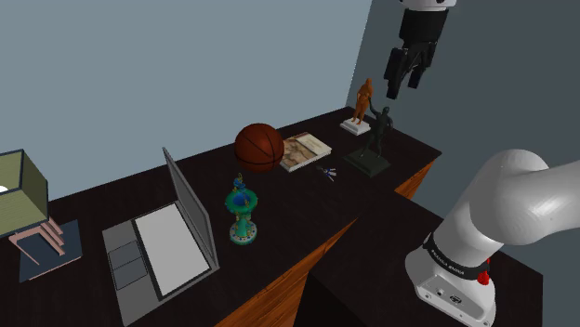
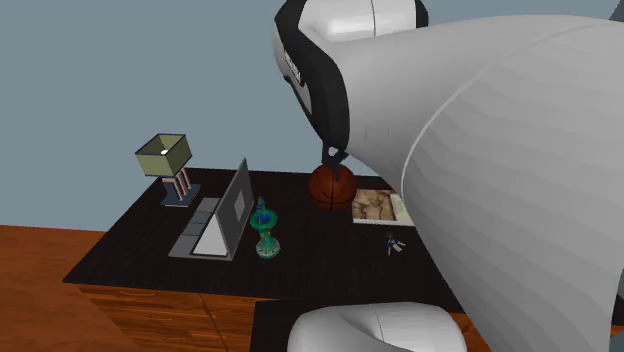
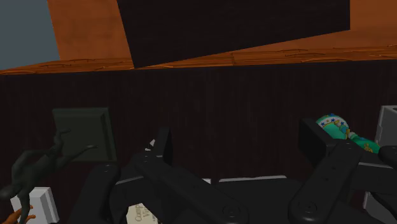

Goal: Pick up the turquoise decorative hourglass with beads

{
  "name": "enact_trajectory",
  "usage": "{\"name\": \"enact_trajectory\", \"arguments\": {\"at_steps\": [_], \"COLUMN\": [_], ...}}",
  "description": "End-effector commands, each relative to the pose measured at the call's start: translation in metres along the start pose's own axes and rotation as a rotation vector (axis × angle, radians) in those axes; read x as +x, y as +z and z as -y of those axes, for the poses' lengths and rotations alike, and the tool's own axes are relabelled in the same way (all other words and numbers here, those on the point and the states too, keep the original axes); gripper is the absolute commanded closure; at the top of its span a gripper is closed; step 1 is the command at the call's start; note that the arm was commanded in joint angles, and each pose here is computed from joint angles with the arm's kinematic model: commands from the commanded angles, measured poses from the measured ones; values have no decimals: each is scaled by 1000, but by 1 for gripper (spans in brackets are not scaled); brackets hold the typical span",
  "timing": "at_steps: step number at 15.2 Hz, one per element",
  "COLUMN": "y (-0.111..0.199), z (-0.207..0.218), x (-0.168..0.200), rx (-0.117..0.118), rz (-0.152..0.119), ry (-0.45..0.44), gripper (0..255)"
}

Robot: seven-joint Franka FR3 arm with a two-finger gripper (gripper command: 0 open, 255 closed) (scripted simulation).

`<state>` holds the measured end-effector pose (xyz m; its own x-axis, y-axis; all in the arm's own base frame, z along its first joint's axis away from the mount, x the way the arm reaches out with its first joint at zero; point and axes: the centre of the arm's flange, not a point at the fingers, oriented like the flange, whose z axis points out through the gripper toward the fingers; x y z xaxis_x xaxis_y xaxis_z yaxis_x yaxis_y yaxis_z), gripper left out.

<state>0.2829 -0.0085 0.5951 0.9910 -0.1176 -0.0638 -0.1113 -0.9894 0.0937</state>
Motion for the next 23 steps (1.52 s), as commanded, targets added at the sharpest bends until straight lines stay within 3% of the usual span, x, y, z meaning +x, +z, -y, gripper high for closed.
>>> {"name": "enact_trajectory", "arguments": {"at_steps": [1, 23], "y": [0, 192], "z": [0, 173], "x": [0, 76], "rx": [0, 117], "rz": [0, -256], "ry": [0, 36], "gripper": [0, 0]}}
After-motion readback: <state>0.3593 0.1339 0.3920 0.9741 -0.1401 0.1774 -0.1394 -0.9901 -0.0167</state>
